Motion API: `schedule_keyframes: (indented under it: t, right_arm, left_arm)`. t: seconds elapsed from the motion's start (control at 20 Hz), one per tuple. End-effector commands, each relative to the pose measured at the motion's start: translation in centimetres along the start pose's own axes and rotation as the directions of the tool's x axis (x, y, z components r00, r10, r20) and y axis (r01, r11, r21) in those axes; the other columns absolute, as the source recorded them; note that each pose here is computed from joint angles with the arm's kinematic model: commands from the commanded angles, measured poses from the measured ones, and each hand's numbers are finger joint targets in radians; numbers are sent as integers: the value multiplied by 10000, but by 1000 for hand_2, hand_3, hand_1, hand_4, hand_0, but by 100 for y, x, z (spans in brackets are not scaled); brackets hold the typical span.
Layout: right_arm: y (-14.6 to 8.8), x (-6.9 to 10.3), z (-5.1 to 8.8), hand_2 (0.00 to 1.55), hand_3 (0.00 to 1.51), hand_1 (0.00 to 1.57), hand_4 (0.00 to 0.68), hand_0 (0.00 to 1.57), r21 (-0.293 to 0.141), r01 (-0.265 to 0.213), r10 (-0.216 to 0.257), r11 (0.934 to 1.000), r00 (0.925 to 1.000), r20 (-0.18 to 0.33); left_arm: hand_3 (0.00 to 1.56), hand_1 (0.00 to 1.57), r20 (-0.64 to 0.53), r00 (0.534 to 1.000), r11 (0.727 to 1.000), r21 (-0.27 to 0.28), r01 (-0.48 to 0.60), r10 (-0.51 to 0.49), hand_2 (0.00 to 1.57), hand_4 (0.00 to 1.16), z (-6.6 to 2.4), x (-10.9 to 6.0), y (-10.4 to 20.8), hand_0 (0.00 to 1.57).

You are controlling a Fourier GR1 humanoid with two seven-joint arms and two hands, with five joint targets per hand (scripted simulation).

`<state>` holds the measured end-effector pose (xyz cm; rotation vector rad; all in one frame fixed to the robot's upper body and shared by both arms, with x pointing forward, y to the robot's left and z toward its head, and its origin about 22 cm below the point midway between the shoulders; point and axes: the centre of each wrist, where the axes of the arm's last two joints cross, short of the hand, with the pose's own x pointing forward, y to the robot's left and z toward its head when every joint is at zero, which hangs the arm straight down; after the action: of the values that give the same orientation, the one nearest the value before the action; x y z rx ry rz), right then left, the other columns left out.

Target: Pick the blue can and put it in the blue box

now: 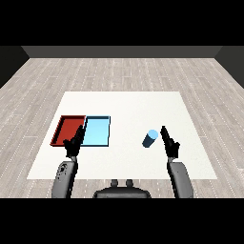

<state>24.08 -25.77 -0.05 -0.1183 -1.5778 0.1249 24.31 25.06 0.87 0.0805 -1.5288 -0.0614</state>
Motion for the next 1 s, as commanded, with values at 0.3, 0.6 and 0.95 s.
schedule_keyframes:
  t: [0.3,0.6,0.95]
  right_arm:
    - [181,169,-100,0,0,0,0,0,1081,1832,-2022,9771,9576,2053]
    - [-110,-18,-18,0,0,0,0,0,1531,1910,-2252,9696,9413,2516]
    - [105,-128,-19,0,0,0,0,0,1589,1968,-2315,9675,9421,2426]
  left_arm:
    - [0,0,3204,9445,9959,281,-864,729,0,0,-11,166,-20,0]
    - [0,0,3719,9253,9955,284,-909,739,0,0,252,-138,-135,0]
    - [0,0,3682,9265,9965,-17,-831,779,0,0,30,-49,30,0]
